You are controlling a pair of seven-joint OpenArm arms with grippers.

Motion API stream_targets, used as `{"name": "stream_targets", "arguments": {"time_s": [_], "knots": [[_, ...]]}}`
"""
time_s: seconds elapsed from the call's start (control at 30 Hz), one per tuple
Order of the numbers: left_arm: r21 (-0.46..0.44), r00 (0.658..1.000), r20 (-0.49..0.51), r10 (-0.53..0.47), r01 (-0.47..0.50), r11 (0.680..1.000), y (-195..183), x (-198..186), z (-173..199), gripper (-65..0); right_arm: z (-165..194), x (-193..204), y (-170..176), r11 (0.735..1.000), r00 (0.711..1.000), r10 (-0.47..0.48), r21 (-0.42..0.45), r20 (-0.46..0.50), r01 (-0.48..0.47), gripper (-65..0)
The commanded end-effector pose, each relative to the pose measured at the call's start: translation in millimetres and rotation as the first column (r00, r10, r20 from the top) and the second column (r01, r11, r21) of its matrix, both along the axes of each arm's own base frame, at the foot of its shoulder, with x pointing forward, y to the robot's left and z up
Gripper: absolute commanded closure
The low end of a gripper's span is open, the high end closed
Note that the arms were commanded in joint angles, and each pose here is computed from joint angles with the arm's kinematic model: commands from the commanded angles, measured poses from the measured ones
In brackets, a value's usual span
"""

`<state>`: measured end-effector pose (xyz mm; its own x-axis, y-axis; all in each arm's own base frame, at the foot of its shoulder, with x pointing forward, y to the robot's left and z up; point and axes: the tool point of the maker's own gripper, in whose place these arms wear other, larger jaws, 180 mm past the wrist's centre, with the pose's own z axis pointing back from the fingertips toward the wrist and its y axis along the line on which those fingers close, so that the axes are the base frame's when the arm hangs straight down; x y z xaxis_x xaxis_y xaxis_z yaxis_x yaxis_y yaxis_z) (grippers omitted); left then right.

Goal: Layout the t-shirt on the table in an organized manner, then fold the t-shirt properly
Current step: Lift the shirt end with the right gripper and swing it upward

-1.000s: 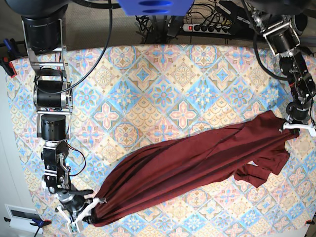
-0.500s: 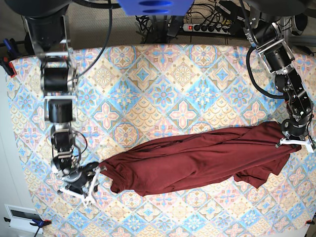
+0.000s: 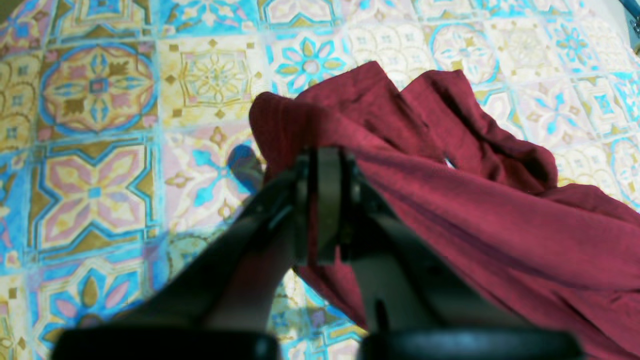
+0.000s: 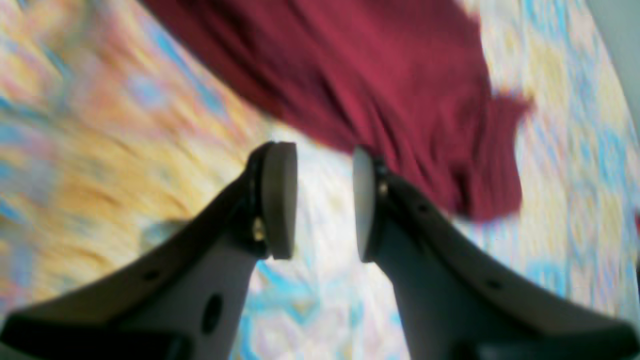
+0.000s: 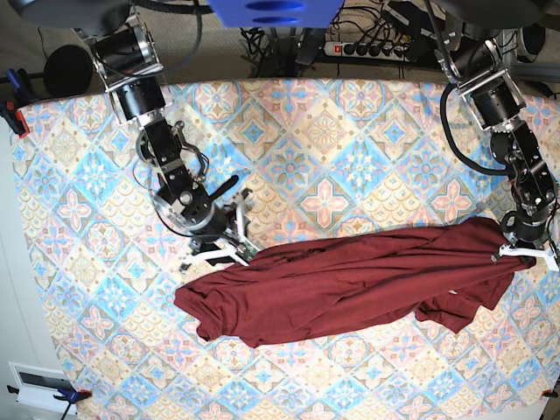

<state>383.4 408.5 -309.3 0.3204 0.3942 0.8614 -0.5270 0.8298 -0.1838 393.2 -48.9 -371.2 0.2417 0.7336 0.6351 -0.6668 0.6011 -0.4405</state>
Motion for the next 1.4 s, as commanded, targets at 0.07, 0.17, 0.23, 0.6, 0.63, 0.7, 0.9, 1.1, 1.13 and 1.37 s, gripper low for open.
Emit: {"name": "stream_targets", "arguments": {"time_s": [0.07,0.17,0.23,0.6,0.63,0.7,0.9,1.1,1.13,1.37], "knots": [[0.043,0.998,0.058,0.007,-0.009,0.999,10.4,6.0,24.7,0.0,14.0,4.5,33.3,0.996,0.998,0.056,0.062,0.036,-0.058,-17.7],[0.042,0.998,0.057,0.006,-0.009,0.999,10.3,5.9,24.5,0.0,-12.0,-7.3,43.3,0.996,0.996,0.084,0.044,-0.033,-0.082,-17.8],[0.043,0.998,0.057,0.008,-0.011,0.999,11.3,5.5,25.0,0.0,-13.3,-2.9,49.5,0.993,0.993,0.113,0.020,-0.035,-0.112,-17.8],[0.070,0.998,0.056,0.014,-0.018,0.997,21.6,2.9,32.5,0.0,-30.8,-1.1,78.0,0.975,0.974,0.219,-0.016,-0.066,-0.220,-17.8],[0.070,0.998,0.056,0.014,-0.018,0.997,21.6,2.9,32.5,0.0,-31.6,1.8,77.6,0.975,0.973,0.221,-0.024,-0.069,-0.223,-17.8],[0.070,0.999,0.044,0.012,-0.015,0.997,21.0,-0.5,27.7,0.0,-31.1,9.5,76.8,0.971,0.971,0.229,-0.051,-0.069,-0.233,-17.9],[0.064,0.999,0.039,0.011,-0.013,0.998,18.8,-1.4,24.1,0.0,-33.4,11.8,81.3,0.960,0.962,0.263,-0.076,-0.070,-0.268,-20.4],[0.064,0.999,0.039,0.011,-0.013,0.998,18.8,-1.4,24.1,0.0,-52.7,6.7,83.8,0.939,0.946,0.301,-0.134,-0.122,-0.316,-20.5],[0.064,0.999,0.039,0.011,-0.013,0.998,18.8,-1.4,24.1,0.0,-55.2,3.0,90.4,0.935,0.940,0.315,-0.129,-0.127,-0.331,-20.5],[0.063,0.999,0.040,0.011,-0.013,0.998,18.6,-1.3,24.1,0.0,-55.7,14.3,97.1,0.902,0.922,0.364,-0.194,-0.135,-0.384,-20.0]]}}
